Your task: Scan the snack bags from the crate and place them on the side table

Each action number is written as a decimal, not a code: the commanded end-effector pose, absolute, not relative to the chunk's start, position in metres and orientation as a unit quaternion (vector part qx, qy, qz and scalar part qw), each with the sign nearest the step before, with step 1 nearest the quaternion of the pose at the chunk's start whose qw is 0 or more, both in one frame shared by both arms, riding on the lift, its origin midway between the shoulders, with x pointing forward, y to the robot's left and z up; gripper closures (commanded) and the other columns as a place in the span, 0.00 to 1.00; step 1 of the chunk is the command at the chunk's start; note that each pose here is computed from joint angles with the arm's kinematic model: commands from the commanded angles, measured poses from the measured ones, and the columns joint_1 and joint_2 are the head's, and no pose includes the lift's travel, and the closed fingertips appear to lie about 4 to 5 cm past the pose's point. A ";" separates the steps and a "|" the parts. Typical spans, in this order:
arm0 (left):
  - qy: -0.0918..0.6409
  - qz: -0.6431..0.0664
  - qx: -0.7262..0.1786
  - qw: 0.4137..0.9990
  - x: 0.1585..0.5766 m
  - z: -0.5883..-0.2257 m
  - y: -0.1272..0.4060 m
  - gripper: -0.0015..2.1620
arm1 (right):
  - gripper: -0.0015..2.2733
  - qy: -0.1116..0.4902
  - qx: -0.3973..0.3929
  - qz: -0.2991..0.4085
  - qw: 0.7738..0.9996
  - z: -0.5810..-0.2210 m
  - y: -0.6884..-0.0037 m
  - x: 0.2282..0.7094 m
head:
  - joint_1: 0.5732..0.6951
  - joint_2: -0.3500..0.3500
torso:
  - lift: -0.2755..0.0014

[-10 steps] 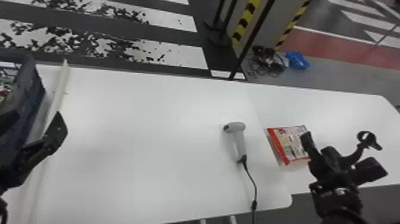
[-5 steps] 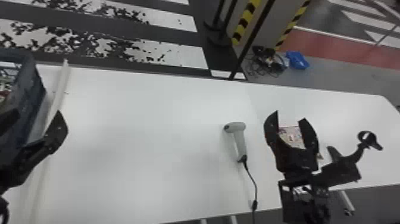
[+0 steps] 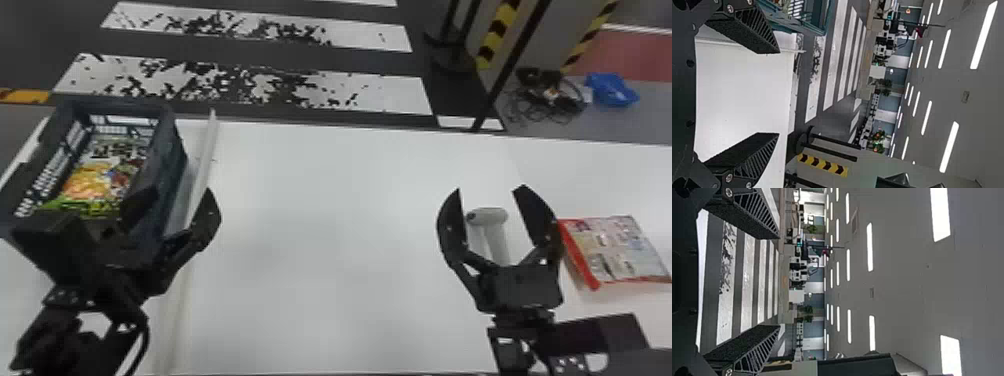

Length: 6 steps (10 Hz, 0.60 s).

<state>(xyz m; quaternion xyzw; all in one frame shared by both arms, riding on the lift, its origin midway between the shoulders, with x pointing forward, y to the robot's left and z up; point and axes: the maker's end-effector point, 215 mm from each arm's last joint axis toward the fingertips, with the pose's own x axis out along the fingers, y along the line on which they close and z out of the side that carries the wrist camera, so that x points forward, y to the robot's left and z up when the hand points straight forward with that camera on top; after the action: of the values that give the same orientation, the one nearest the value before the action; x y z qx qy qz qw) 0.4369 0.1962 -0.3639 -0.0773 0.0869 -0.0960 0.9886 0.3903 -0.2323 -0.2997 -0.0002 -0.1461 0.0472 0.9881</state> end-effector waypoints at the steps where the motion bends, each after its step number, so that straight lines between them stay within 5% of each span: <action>1: 0.088 -0.094 -0.076 0.989 0.437 -0.365 0.197 0.06 | 0.03 -0.112 0.003 0.071 0.991 -0.323 -0.203 0.390 | 1.00 0.42 | 0.66; 6: 0.077 -0.108 -0.061 0.989 0.434 -0.353 0.192 0.07 | 0.03 -0.022 0.013 0.091 0.996 -0.375 -0.178 0.395 | 1.00 0.52 | 0.66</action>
<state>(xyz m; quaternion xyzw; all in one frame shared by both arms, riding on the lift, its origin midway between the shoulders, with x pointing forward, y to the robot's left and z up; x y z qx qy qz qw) 0.4343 0.1910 -0.3562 -0.0637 0.0796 -0.1083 0.9889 0.3937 -0.1781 -0.3680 0.0112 -0.0356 0.0909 0.9952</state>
